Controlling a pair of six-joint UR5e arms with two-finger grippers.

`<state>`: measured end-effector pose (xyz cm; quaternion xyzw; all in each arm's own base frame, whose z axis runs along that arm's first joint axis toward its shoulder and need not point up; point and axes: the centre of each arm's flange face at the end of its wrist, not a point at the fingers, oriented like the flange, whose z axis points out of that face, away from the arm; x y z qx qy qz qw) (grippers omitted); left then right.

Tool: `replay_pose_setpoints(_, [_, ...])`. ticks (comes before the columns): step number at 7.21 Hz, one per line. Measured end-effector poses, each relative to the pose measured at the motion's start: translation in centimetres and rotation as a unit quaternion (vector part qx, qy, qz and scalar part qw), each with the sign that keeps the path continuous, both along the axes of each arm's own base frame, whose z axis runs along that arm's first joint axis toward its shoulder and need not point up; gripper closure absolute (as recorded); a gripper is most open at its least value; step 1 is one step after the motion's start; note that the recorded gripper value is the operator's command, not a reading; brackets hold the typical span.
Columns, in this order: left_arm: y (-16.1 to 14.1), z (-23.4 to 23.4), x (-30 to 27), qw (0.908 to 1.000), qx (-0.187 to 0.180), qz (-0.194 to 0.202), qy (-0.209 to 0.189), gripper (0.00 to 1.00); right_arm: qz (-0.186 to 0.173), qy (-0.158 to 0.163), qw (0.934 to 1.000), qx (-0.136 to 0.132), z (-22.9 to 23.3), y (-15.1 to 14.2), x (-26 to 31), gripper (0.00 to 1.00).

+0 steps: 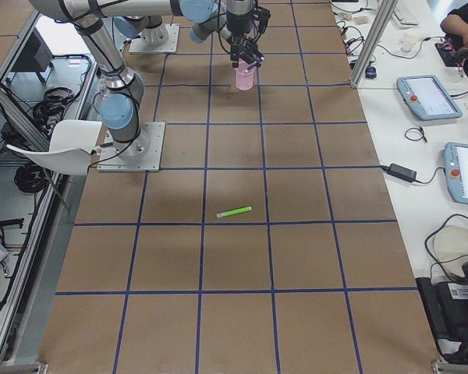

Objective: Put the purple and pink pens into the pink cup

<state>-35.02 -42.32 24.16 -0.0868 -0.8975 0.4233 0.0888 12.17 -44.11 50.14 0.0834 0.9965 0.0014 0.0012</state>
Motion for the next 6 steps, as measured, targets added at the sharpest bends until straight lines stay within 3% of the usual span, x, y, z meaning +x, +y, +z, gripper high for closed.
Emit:
replay_pose_setpoints(2, [0.0,-0.1,-0.1,1.0,0.001,0.001,0.0,0.25,0.0,0.0,1.0,0.0,0.0,0.0,0.0,0.0])
replay_pose_setpoints(4, [0.0,0.3,-0.3,1.0,0.007,-0.001,-0.001,0.16,-0.001,0.0,1.0,-0.001,0.0,0.0,0.0,0.0])
replay_pose_setpoints(6, [-2.0,1.7,-0.9,0.9984,0.052,-0.002,-0.022,0.15,0.0,0.0,1.0,-0.001,0.0,0.0,0.1,0.0])
